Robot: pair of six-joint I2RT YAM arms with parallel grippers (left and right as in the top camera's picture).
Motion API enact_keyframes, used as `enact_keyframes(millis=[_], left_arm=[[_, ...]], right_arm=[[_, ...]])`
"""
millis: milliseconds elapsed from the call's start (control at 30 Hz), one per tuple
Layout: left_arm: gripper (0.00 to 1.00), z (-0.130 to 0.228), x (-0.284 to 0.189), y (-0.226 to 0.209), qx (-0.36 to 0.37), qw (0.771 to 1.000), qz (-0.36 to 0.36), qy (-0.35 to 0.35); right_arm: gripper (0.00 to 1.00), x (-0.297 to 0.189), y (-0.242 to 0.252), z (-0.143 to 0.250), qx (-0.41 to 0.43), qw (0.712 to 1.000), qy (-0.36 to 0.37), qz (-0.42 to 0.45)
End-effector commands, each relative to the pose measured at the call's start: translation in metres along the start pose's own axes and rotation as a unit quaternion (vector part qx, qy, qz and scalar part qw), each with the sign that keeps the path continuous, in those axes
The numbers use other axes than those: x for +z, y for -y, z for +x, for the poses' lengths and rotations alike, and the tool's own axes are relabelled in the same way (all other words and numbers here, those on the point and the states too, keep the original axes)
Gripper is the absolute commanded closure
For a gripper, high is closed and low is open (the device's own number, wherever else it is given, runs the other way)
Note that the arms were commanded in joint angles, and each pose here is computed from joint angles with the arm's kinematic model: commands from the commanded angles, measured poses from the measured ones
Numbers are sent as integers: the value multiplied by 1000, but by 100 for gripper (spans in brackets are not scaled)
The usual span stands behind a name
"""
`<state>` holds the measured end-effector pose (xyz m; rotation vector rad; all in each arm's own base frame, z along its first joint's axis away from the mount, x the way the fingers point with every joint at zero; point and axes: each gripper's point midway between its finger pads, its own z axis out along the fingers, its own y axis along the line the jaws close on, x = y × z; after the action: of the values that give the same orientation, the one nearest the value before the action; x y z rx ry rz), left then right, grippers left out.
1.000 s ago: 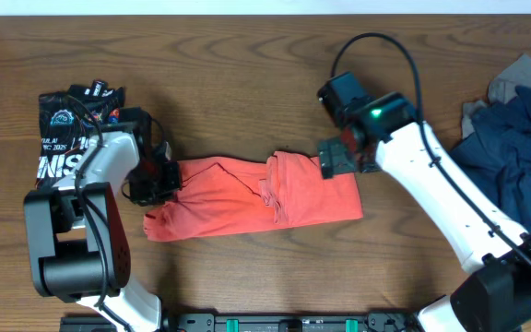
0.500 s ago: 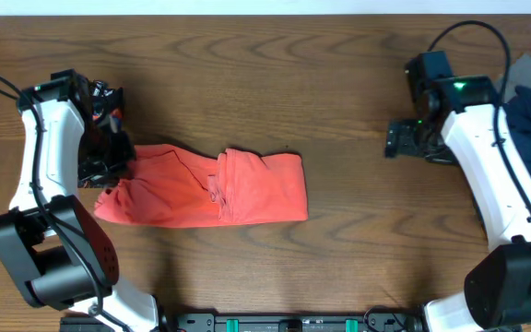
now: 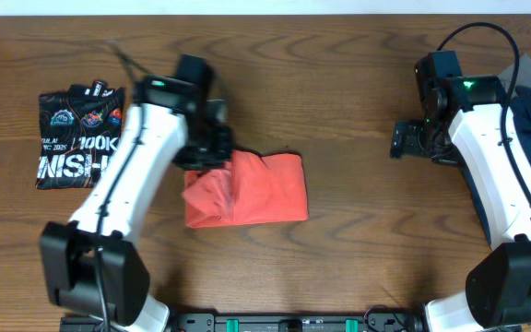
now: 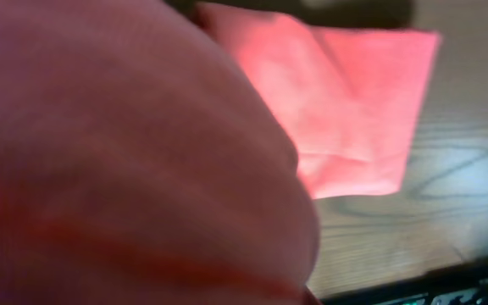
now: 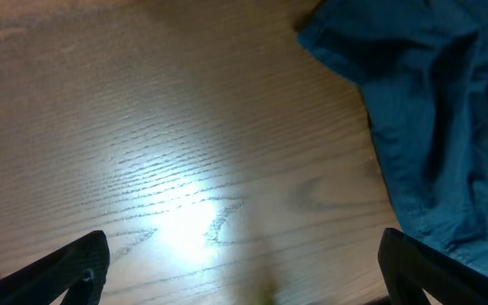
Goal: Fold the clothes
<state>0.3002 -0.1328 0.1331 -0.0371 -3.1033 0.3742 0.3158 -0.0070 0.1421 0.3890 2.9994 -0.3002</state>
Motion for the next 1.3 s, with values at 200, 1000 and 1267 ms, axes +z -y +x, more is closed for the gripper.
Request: enact_keyframes(millis=[200, 1000, 1267], left_arm=[[94, 12, 54, 54, 9, 999, -8, -49], [94, 21, 18, 62, -34, 997, 39, -62], [94, 21, 10, 69, -32, 997, 48, -45]], right_arm=[[1, -3, 0, 0, -9, 1000, -1, -4], [1, -3, -7, 2, -23, 999, -5, -24], [1, -3, -10, 1, -22, 999, -4, -32]])
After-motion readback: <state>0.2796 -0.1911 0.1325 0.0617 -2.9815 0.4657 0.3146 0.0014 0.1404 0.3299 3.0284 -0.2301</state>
